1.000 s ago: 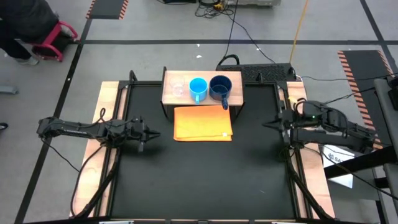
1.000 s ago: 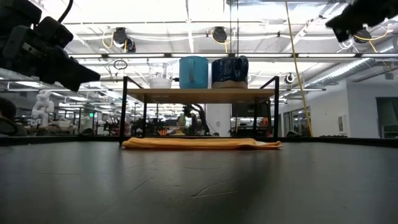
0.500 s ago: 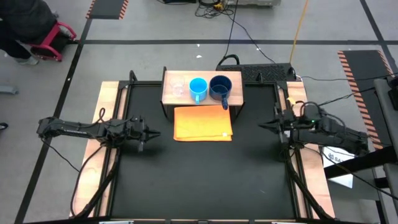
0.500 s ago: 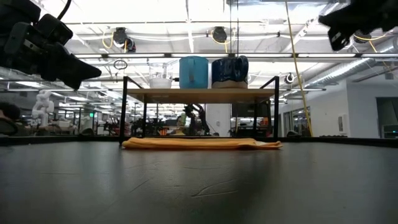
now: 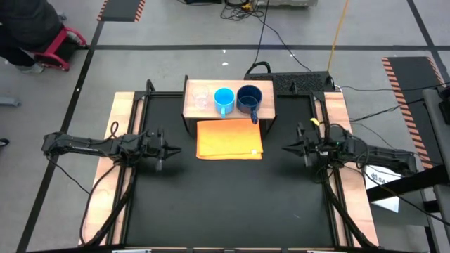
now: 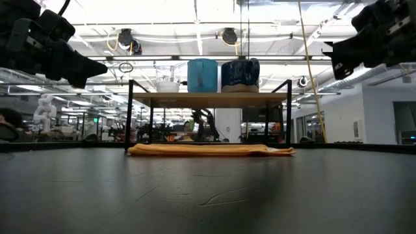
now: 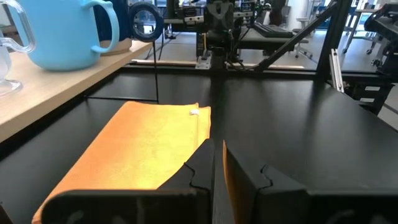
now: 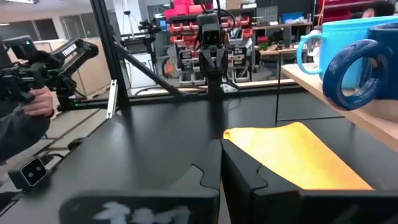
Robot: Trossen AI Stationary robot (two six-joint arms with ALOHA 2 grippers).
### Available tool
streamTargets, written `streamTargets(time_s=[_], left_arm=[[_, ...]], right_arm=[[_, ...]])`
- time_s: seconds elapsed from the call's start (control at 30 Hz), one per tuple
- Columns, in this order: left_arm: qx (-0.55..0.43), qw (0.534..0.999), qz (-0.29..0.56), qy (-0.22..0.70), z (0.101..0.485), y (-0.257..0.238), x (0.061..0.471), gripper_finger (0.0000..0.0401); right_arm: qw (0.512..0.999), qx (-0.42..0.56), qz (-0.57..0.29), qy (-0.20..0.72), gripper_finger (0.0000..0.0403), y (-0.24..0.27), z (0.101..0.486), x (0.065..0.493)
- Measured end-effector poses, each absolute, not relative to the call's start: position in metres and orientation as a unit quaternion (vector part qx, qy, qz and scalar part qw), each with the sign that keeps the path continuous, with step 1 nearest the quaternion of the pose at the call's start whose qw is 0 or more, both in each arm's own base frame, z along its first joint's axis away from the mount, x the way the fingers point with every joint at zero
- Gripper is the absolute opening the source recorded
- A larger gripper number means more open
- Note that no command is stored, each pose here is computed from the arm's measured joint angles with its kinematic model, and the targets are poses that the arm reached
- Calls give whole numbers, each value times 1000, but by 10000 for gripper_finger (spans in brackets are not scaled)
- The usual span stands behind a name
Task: Stack small to large cups/mugs on shelf
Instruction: Return to Home Position
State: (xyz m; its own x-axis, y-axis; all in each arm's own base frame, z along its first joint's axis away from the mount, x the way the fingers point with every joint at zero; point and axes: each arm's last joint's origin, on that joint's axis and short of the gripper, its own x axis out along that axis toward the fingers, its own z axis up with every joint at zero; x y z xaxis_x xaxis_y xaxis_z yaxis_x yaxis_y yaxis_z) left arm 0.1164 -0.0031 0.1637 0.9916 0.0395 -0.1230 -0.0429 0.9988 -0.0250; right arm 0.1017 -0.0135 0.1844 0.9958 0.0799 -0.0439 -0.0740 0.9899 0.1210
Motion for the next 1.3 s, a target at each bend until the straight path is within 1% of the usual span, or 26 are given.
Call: streamTargets(time_s=[0.4,0.63,0.87,1.3], left_arm=[[-13,998,21,61,164,-3,116,37],[-11,998,19,53,165,-3,117,37],[-7,999,16,50,166,-3,117,37],[-7,998,16,59,164,-3,116,37]], right_arm=[[999,21,40,25,0,-14,178,103],[996,7,89,32,0,-11,177,102],[995,-4,92,47,0,-11,174,102],[994,26,90,61,0,-11,171,102]])
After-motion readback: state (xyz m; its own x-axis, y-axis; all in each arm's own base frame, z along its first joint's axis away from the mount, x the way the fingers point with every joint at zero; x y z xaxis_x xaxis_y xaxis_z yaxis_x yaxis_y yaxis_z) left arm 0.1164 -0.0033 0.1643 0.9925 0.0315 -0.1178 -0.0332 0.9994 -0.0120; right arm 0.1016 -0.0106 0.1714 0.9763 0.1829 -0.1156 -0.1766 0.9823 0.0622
